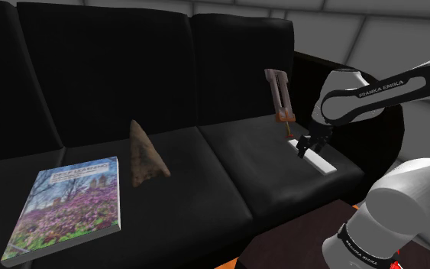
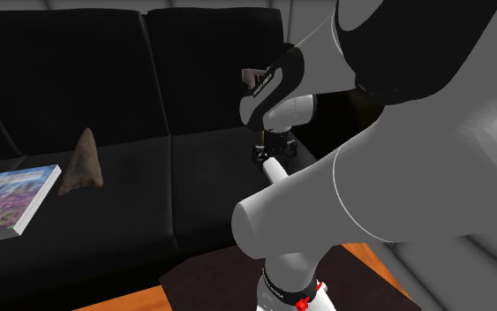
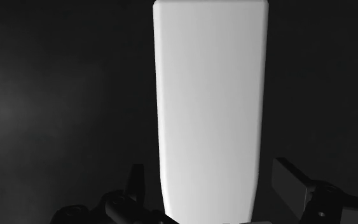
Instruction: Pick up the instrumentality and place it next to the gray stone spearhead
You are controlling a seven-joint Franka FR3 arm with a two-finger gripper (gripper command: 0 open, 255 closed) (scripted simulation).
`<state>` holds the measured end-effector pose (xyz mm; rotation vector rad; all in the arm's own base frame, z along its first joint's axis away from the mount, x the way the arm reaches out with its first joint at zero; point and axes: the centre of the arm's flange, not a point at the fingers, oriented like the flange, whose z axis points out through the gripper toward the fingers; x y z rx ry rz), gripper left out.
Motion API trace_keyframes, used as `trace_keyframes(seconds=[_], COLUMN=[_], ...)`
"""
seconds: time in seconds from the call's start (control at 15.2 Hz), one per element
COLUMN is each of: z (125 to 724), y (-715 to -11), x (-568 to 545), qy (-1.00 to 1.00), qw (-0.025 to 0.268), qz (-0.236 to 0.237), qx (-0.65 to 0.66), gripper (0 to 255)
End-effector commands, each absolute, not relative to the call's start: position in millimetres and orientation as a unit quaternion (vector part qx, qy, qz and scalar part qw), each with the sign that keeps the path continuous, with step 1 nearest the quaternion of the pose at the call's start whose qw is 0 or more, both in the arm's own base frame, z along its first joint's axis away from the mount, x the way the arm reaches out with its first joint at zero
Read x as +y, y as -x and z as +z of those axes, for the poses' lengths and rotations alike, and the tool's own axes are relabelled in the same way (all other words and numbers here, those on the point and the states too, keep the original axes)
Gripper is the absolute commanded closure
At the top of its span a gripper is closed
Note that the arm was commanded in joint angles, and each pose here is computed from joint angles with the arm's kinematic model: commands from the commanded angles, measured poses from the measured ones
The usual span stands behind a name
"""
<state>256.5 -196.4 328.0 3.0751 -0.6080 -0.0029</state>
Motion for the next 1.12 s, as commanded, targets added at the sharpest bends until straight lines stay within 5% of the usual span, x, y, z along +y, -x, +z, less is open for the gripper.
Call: trace_keyframes(seconds=[0.0,0.26,0.33,1.06], z=[327.5,327.6,327.6,338.0], y=[-256.6,-256.6,-256.6,-256.6], x=[-196.3,-196.3,-196.3,-196.3], qy=[-0.981,-0.981,-0.981,-0.981], qw=[0.003,0.003,0.003,0.003], qz=[-0.001,-0.001,-0.001,-0.001], qx=[-0.194,-0.194,-0.194,-0.194], gripper=[0,0,255,255])
